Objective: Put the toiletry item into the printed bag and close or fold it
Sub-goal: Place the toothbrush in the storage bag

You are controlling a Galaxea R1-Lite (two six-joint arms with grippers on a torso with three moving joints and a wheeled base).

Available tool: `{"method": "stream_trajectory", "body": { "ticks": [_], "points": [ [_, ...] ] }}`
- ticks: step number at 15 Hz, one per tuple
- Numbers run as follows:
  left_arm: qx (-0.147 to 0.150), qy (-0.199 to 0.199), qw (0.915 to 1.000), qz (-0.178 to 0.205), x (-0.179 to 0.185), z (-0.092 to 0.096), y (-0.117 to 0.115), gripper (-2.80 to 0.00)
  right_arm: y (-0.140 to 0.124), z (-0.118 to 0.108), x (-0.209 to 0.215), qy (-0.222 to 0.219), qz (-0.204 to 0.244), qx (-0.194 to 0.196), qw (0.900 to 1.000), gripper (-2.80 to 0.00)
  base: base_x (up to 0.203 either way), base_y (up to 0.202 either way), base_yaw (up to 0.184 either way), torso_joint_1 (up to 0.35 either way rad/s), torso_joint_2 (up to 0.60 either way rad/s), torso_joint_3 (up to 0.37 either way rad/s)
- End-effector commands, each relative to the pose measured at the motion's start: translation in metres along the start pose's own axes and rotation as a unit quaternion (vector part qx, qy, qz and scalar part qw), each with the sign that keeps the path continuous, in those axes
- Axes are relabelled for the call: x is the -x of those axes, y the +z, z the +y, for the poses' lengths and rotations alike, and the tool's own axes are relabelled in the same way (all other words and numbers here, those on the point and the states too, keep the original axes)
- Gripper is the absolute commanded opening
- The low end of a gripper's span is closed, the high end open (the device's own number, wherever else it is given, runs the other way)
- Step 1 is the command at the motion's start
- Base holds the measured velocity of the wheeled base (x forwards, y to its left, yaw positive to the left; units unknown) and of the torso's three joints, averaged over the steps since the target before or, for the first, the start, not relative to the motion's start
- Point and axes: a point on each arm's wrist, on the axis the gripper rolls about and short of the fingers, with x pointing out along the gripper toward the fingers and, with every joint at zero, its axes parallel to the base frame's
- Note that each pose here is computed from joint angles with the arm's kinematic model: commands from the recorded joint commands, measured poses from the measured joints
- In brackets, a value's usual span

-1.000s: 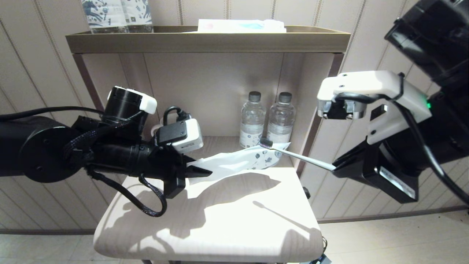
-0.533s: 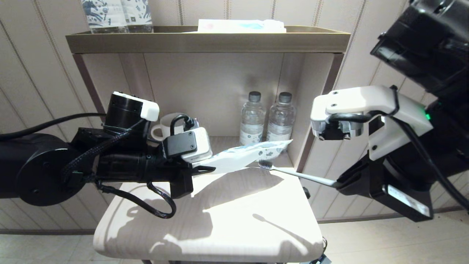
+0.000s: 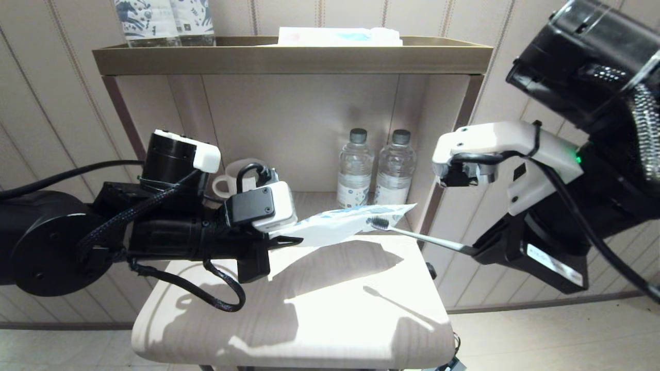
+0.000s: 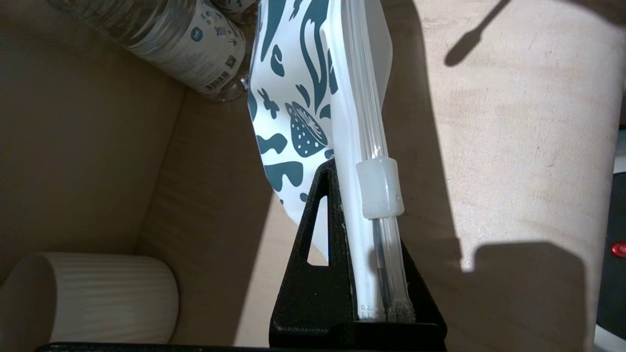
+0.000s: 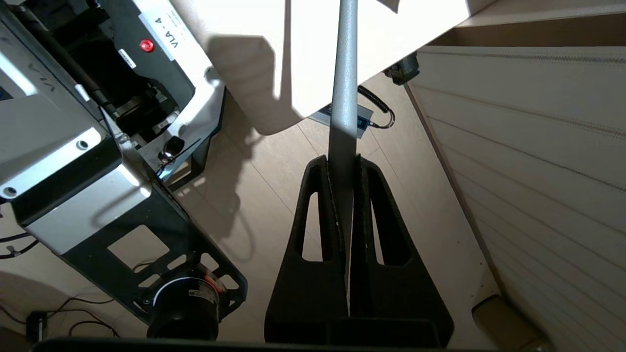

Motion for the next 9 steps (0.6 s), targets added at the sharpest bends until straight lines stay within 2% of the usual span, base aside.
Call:
{"method": "stream_trajectory", "body": {
  "ticks": [1, 9],
  "points": [
    [-0.003, 0.0, 1.0, -0.002, 0.0003, 0.0002, 0.0008, -2.8, 0.0007, -0.0055, -0.0047, -0.004, 0.007, -0.007, 1.0, -2.8, 0.0, 0.0, 0.0, 0.0, 0.0, 0.0],
    [-0.002, -0.005, 1.0, -0.001, -0.002, -0.0015, -0.0006, -2.8, -0.0012, -0.0087, -0.0014, -0.011, 0.0, -0.014, 1.0, -2.8, 0.0, 0.0, 0.0, 0.0, 0.0, 0.0]
  ]
}}
